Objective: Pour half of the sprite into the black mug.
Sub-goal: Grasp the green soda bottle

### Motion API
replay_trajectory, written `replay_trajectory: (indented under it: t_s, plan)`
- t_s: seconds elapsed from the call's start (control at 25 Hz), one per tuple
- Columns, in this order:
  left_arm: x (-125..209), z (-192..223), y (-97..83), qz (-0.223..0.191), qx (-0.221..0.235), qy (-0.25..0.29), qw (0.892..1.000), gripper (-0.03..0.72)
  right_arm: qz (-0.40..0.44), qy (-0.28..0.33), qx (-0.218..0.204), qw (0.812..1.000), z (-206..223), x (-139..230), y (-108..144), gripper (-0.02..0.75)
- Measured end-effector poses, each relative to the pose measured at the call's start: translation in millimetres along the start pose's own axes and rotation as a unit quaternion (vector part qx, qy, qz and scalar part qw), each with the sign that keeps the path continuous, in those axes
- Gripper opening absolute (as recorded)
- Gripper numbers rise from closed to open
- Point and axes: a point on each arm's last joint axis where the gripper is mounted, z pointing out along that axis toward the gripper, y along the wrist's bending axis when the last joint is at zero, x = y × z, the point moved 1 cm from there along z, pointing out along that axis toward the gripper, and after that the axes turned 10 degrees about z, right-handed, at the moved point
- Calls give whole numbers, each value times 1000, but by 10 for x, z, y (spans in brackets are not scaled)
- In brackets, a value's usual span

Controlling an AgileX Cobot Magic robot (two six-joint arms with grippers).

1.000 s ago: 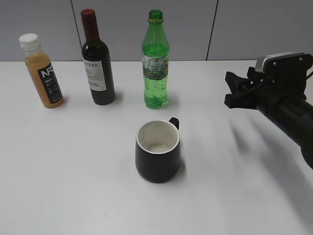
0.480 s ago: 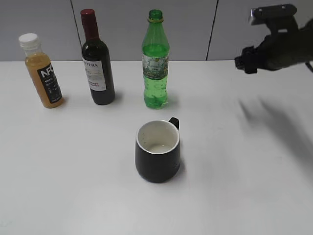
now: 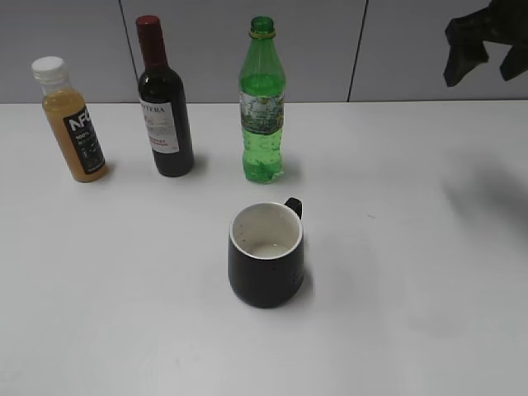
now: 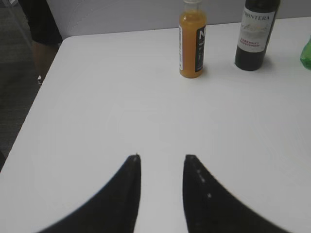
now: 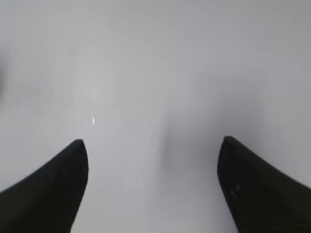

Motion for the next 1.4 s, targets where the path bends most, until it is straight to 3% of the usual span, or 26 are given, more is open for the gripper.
replay_trajectory:
  t_s: [0.2,0.44,0.68,1.12,1.4]
  plan:
    - [0,0,0,0,0,0,1000,237,-5,68,11,998,-152,102,-42,632]
    - [0,0,0,0,0,0,1000,237,-4,71,5,997,-479,379,-69,630]
    - [0,0,0,0,0,0,1000,237,-5,75,6,997,-861,982,-158,624]
    - [0,0,0,0,0,0,1000,237,-2,30,-4,1000,-1084,2255,-341,605]
    - [0,0,0,0,0,0,1000,237,4,-31,-22,999,-1144,2853,-411,595]
